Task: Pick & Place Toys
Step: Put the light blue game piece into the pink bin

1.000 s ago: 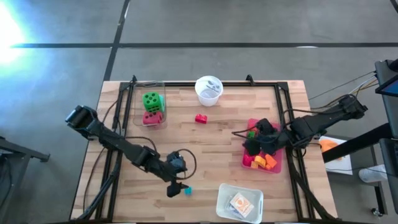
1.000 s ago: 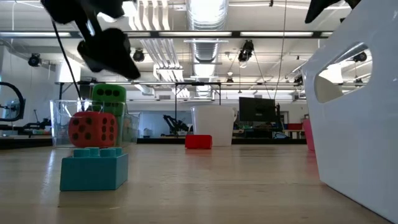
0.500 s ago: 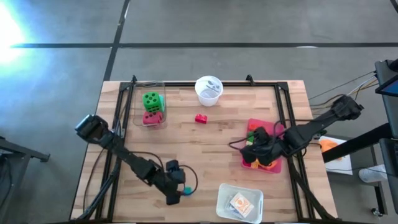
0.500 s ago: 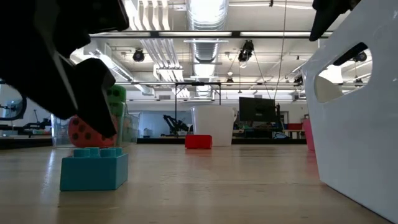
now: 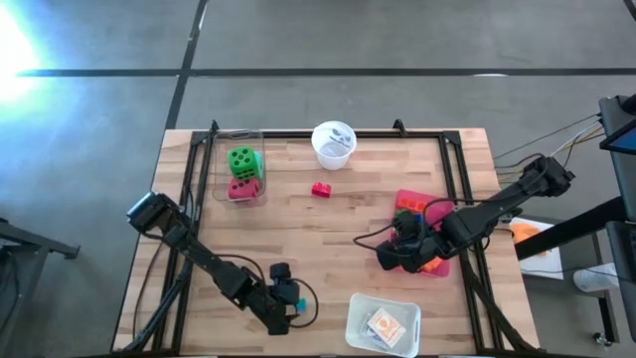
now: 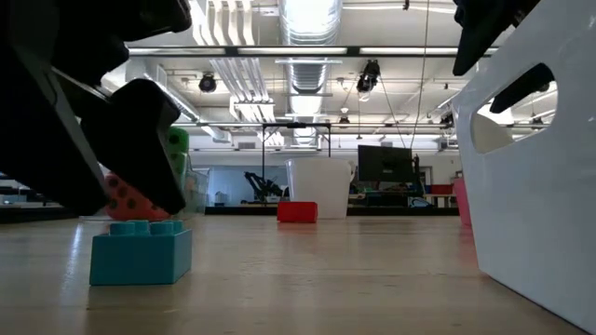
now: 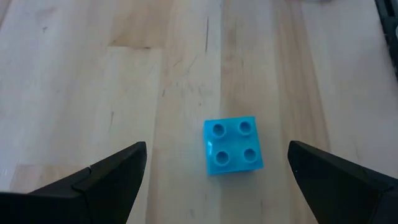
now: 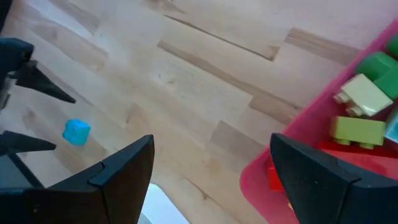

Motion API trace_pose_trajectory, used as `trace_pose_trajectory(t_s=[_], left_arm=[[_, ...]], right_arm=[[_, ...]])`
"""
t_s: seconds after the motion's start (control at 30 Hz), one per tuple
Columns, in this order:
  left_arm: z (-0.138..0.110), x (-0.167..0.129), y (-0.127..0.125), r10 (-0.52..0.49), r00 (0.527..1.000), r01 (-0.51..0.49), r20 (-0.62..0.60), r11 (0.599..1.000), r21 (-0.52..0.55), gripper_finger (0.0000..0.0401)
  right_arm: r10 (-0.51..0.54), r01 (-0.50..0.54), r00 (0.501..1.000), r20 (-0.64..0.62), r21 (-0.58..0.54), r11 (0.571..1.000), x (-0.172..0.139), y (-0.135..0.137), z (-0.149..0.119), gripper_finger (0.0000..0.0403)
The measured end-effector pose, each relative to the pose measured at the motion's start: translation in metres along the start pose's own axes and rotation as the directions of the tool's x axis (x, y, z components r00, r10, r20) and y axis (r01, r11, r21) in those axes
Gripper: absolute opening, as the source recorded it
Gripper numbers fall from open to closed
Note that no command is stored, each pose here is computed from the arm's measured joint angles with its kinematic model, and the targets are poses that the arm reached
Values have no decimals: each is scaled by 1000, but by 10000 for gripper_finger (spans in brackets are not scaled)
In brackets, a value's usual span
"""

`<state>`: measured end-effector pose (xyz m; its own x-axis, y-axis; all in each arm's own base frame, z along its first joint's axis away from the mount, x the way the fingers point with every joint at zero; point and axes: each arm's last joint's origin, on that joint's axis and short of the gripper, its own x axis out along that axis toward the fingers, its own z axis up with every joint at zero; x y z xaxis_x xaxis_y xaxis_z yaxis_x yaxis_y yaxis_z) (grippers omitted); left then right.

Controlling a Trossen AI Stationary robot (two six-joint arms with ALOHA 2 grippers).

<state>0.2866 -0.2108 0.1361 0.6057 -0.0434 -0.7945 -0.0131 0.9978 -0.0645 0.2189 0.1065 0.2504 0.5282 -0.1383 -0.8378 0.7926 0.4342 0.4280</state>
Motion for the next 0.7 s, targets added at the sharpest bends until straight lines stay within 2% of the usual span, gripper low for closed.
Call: trace_pose_trajectory(t_s=[0.7], left_arm=[[-8, 32, -12, 33, 999, -33, -24, 999, 16, 394]], right_arm=[[59, -58, 998, 11, -10, 998, -3, 4, 2, 313]])
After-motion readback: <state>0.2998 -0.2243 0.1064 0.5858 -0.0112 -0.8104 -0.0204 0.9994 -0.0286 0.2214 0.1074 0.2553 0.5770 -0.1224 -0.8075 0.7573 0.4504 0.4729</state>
